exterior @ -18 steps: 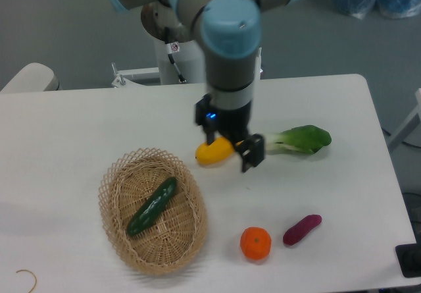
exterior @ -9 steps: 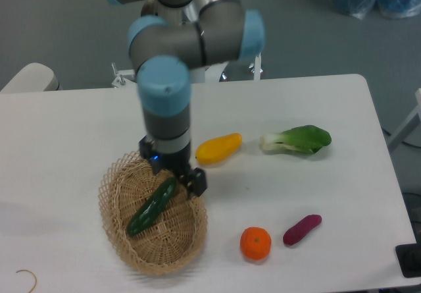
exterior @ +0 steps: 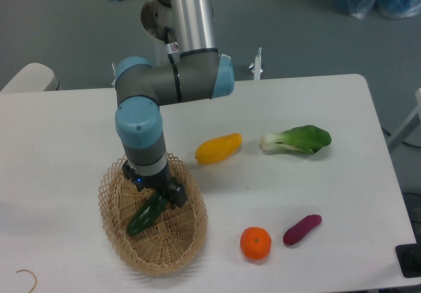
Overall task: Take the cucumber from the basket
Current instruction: 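Lower the gripper onto the green cucumber and close on it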
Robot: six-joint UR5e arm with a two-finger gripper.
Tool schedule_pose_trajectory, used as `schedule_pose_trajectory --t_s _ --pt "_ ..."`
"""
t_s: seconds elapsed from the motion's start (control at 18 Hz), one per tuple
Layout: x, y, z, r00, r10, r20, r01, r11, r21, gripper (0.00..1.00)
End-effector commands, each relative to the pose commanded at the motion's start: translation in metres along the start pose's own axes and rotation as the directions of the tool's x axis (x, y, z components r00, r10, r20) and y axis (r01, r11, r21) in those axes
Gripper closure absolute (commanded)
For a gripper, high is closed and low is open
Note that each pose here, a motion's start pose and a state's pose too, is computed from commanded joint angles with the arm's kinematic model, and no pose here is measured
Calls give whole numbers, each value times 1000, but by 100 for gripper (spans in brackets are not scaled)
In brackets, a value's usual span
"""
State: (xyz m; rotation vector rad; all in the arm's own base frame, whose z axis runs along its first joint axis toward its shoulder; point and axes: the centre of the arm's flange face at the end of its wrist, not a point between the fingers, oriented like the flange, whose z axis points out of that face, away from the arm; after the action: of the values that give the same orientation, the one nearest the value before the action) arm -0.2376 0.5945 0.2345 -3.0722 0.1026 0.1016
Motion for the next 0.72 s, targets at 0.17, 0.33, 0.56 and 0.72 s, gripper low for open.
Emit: schedule_pose_trajectory --t_s 0.17,0.33,0.56,0.72 --pt "3 -4 13 1000 10 7 -9 1000 -25 0" --pt "2 -5 18 1000 16 8 -16 999 -28 0" --pt "4 -4 22 1000 22 4 -22 999 -32 0" --pt "6 -6 26 1000 27 0 -27 999 -37 0"
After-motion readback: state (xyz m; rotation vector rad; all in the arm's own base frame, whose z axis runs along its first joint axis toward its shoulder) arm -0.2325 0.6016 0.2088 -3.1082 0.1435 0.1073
